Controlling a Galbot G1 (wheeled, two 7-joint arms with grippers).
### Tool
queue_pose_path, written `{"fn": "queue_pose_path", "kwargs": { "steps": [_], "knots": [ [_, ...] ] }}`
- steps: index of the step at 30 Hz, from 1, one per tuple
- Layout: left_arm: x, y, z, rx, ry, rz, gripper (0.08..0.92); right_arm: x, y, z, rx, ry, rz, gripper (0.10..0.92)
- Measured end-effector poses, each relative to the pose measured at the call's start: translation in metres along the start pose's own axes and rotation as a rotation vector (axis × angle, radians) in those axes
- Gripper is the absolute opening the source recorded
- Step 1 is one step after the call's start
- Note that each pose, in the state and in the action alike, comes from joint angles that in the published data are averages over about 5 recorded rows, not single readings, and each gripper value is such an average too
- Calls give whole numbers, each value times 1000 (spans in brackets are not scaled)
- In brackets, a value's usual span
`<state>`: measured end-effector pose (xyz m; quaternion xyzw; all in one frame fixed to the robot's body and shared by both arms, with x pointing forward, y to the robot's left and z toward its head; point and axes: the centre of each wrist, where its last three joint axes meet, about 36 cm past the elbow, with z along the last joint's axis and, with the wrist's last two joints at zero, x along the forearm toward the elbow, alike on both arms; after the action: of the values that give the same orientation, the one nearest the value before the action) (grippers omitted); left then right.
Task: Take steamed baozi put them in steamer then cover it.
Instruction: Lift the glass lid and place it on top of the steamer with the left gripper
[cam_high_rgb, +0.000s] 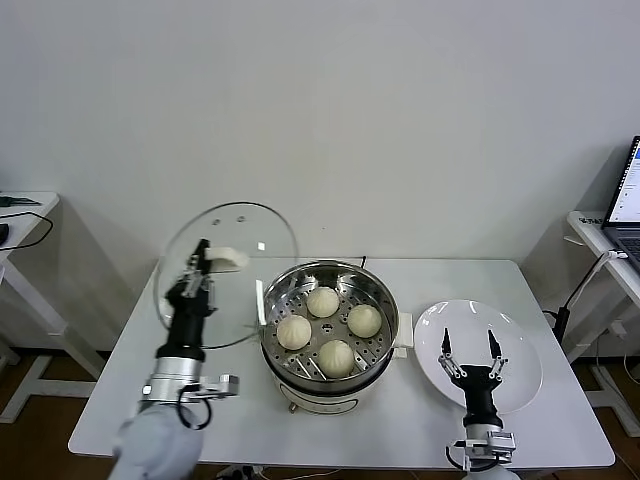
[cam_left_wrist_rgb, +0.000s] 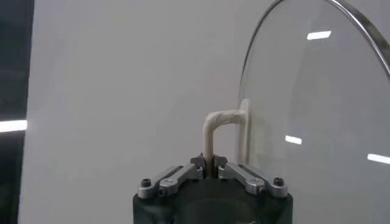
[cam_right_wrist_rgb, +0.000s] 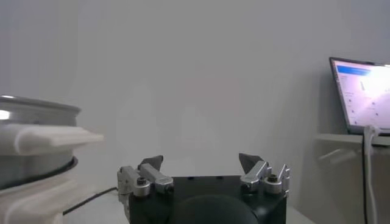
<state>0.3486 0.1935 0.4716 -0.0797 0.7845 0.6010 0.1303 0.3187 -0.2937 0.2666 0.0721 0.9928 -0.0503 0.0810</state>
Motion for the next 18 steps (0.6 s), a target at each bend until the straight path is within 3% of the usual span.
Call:
{"fn": "queue_pose_path", "kwargs": {
  "steps": [8,18],
  "knots": [
    [-1,-10,-54,50,-7,99,185,0,0,6,-2,2,25,823],
    [-4,-27,-90,30,-23,209,185,-1,-4,12,3,15,48,823]
  ]
}}
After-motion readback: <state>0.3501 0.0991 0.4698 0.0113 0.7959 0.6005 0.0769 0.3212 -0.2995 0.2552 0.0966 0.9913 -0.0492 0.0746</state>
